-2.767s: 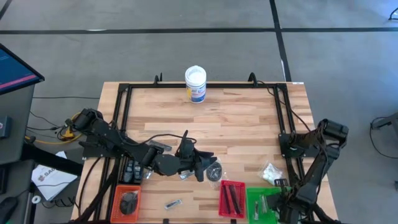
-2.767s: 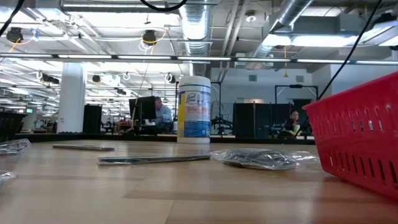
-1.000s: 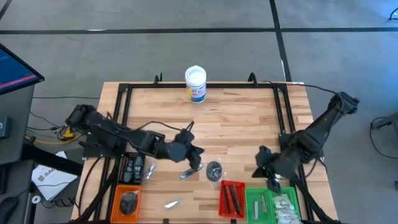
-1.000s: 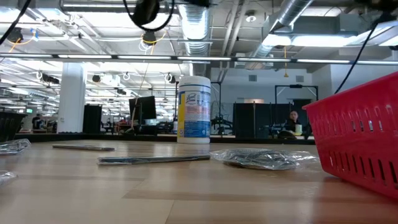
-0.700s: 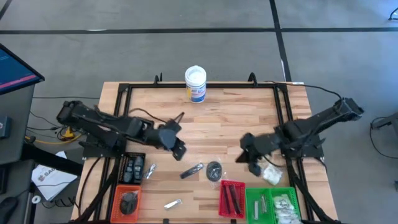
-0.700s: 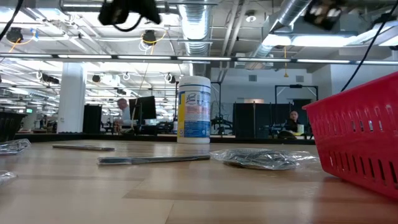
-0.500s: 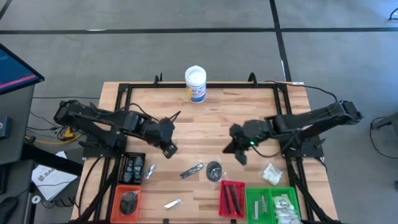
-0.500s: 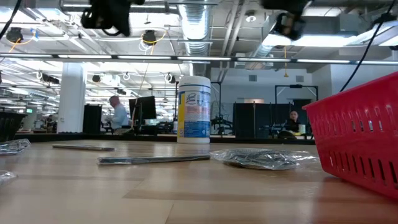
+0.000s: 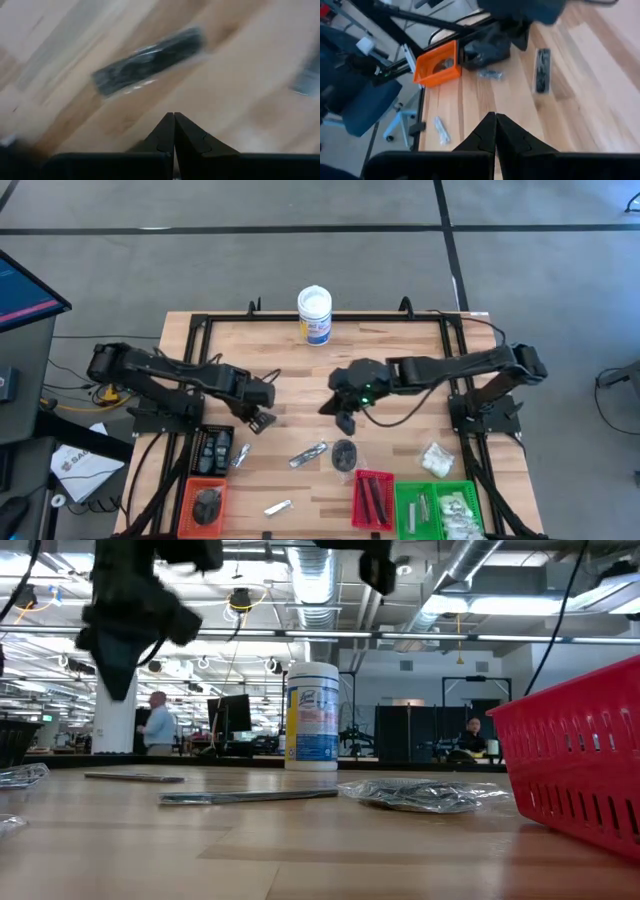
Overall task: Pick & Place Travel size toiletries
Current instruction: Put the black comb into the red bin
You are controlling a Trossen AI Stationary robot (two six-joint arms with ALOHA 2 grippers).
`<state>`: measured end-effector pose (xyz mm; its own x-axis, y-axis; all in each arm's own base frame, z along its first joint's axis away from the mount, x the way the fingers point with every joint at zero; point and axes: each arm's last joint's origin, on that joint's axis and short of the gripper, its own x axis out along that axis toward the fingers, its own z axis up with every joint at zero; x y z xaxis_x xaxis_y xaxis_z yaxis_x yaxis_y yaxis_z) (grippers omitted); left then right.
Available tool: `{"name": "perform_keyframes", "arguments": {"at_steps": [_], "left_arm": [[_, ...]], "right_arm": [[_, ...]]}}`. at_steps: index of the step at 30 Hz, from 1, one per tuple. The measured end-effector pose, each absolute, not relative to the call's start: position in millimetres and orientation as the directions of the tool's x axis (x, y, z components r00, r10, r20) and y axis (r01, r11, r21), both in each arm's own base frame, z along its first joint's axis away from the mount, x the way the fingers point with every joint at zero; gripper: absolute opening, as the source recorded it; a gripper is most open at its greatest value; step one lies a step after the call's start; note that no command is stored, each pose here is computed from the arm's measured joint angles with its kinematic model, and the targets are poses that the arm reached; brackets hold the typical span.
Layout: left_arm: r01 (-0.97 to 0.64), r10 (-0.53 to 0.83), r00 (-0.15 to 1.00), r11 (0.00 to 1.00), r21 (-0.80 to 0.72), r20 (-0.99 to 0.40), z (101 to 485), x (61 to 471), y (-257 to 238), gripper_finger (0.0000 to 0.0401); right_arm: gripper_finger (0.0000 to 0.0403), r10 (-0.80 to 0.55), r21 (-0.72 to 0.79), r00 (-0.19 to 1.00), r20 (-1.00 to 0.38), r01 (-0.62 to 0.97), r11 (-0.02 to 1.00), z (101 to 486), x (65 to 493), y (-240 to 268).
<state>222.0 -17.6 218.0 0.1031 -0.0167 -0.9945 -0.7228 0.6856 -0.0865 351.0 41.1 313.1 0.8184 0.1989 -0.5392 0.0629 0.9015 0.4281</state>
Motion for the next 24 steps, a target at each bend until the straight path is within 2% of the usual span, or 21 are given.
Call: {"name": "perform_keyframes", "arguments": {"at_steps": [5, 16, 24], "left_arm": [[-0.782, -0.038, 0.059, 0.619, -0.07, -0.998, 190.6, 211.5, -5.6, 0.0], [-0.846, -0.048, 0.1, 0.521, -0.11, -0.994, 155.6, 202.1, 9.6, 0.0], [-0.851, -0.044, 0.135, 0.507, -0.139, -0.99, 142.5, 202.6, 12.5, 0.0]], "right_arm": [[0.0, 0.163, 0.412, 0.839, -0.519, 0.078, 0.908, 323.3, 365.8, 41.8], [0.0, 0.068, 0.322, 0.794, -0.604, 0.166, 0.932, 314.2, 360.1, 41.9], [0.0, 0.006, 0.318, 0.786, -0.618, 0.243, 0.917, 294.7, 323.2, 51.3]]}}
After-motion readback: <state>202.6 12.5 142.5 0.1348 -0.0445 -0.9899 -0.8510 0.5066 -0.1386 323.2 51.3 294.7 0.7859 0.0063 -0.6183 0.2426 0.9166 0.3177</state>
